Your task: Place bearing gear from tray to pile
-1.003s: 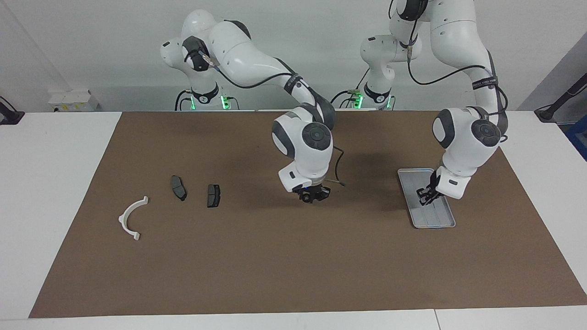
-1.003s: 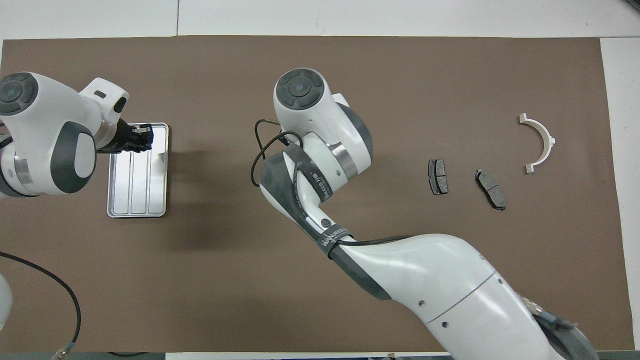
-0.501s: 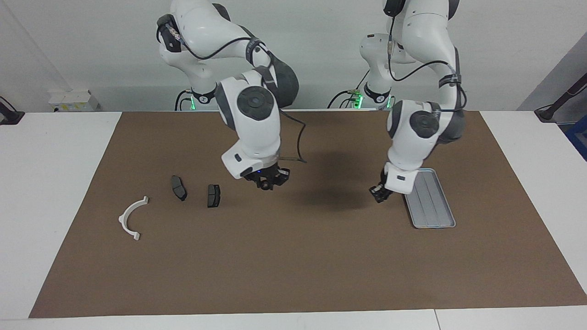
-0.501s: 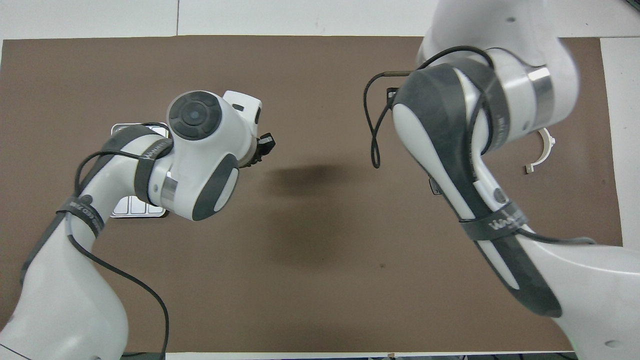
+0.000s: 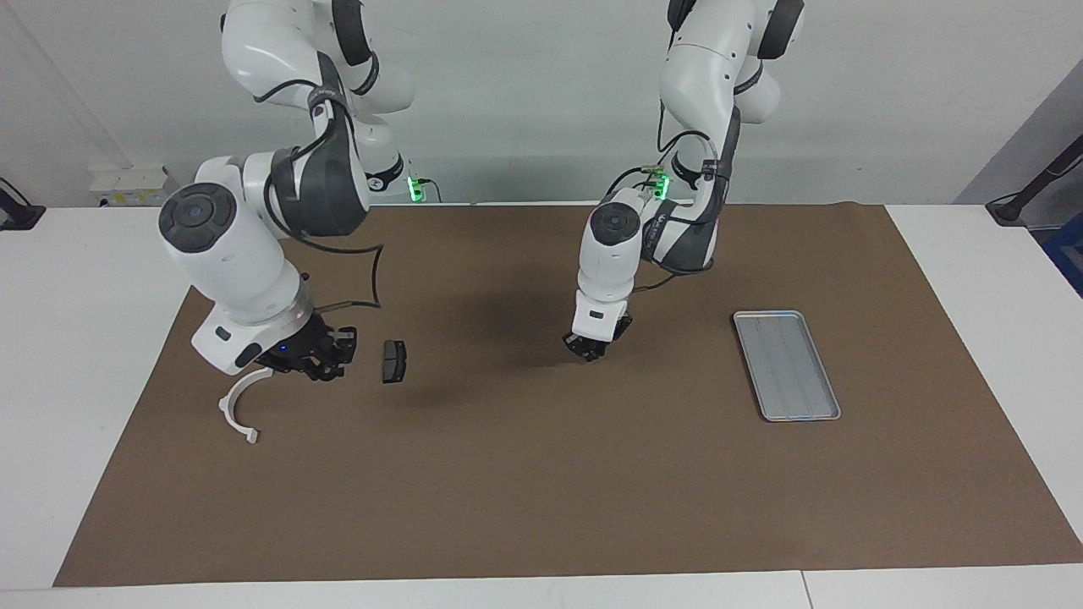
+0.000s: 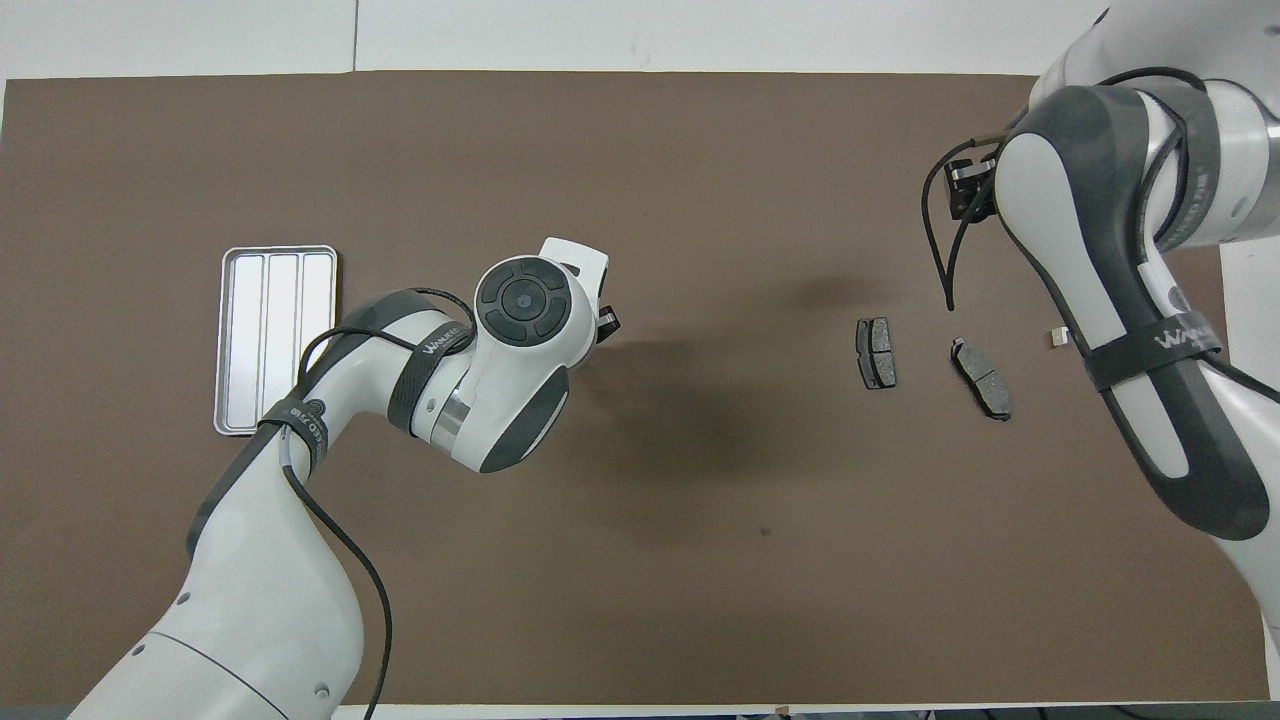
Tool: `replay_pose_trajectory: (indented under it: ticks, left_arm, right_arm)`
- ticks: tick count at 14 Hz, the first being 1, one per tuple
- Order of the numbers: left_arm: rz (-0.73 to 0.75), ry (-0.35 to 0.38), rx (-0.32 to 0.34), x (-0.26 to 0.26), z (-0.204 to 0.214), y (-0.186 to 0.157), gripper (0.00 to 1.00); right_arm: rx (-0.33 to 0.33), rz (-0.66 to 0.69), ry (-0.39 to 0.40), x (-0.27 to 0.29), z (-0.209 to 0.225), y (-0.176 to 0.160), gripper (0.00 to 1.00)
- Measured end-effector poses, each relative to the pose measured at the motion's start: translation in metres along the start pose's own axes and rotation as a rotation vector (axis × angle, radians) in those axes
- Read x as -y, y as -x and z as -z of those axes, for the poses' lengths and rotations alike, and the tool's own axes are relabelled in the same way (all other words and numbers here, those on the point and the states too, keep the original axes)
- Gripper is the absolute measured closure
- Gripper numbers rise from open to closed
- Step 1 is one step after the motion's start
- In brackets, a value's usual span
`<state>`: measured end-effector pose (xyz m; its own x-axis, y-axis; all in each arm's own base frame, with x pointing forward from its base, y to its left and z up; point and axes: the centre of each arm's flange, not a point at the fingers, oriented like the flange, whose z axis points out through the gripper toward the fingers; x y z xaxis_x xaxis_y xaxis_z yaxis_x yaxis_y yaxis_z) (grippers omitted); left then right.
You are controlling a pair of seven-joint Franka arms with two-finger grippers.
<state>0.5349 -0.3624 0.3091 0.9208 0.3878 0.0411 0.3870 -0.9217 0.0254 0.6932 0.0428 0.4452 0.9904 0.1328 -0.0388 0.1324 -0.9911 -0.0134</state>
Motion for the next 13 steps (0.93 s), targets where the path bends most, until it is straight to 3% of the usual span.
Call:
replay_pose_trajectory:
  ticks: [7,13]
  left_arm:
    - [0.007,-0.002,0.005,-0.001,-0.006,0.007,0.76]
    - [0.0,0.002,0.004,-0.003,-0.011,0.015,0.76]
  right_arm:
    - [-0.073,0.008,0.033,-0.01,-0.123,0.006,0.65]
    - [-0.1,0.001,0.033,-0.016,-0.157,-0.001,0.65]
